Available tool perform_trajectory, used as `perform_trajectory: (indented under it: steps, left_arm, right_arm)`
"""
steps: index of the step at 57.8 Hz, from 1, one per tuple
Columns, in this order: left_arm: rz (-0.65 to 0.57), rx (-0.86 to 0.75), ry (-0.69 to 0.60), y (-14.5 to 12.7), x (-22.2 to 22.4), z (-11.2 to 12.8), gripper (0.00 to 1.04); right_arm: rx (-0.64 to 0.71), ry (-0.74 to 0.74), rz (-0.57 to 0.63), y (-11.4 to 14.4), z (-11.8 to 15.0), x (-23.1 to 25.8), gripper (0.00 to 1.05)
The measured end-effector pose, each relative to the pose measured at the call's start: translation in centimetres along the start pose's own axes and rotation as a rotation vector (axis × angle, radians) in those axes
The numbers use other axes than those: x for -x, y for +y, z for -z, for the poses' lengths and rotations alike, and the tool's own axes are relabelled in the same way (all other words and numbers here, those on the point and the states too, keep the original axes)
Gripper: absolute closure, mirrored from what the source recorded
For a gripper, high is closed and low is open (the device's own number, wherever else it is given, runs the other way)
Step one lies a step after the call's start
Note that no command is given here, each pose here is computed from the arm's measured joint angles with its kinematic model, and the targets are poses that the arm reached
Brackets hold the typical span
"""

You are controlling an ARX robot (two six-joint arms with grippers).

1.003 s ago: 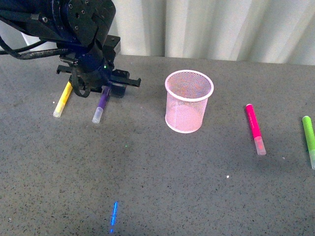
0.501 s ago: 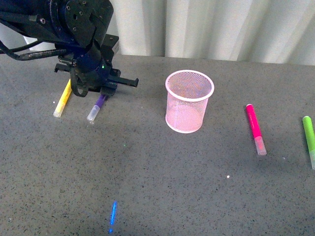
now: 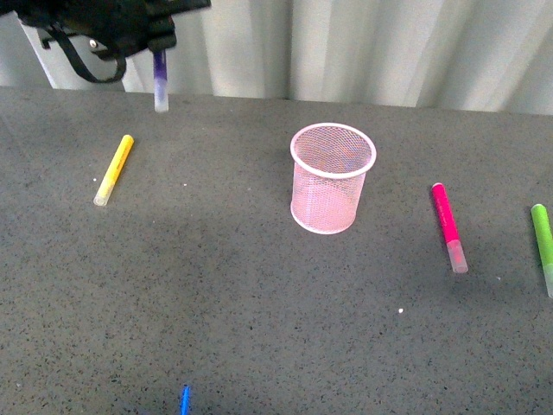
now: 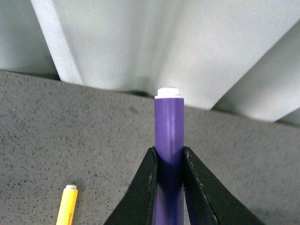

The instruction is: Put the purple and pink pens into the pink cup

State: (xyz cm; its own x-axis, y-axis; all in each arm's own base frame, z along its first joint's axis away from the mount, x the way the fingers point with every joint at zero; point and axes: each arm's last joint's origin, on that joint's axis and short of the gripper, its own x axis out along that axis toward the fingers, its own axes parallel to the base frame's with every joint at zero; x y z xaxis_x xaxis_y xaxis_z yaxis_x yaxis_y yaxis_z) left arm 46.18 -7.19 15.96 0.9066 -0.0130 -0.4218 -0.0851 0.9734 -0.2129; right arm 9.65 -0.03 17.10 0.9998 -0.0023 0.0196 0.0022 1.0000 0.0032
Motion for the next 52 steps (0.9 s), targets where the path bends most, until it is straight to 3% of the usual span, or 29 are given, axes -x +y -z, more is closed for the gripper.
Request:
perform_trajectory:
  steps: [8,21,39,52]
  left_arm:
    - [0.04,0.15,-0.112,0.2,2.4,-1.5,0.92]
    - [0.171,0.295,-0.218,-1.0,5.8,-1.1,0.92]
    - [0.342,0.349,-0.35,-2.8,10.6,1.8,0.92]
    - [0.391,0.355,-0.397,-3.9,11.8,3.9,0.92]
  right_arm:
    - [0.0,0.0,0.0,0.0,0.0,0.0,0.07]
    - [0.0,0.0,0.0,0.0,0.0,0.0,0.07]
    - [0.0,0.0,0.0,0.0,0.0,0.0,0.07]
    - [0.0,0.0,0.0,0.0,0.0,0.0,0.07]
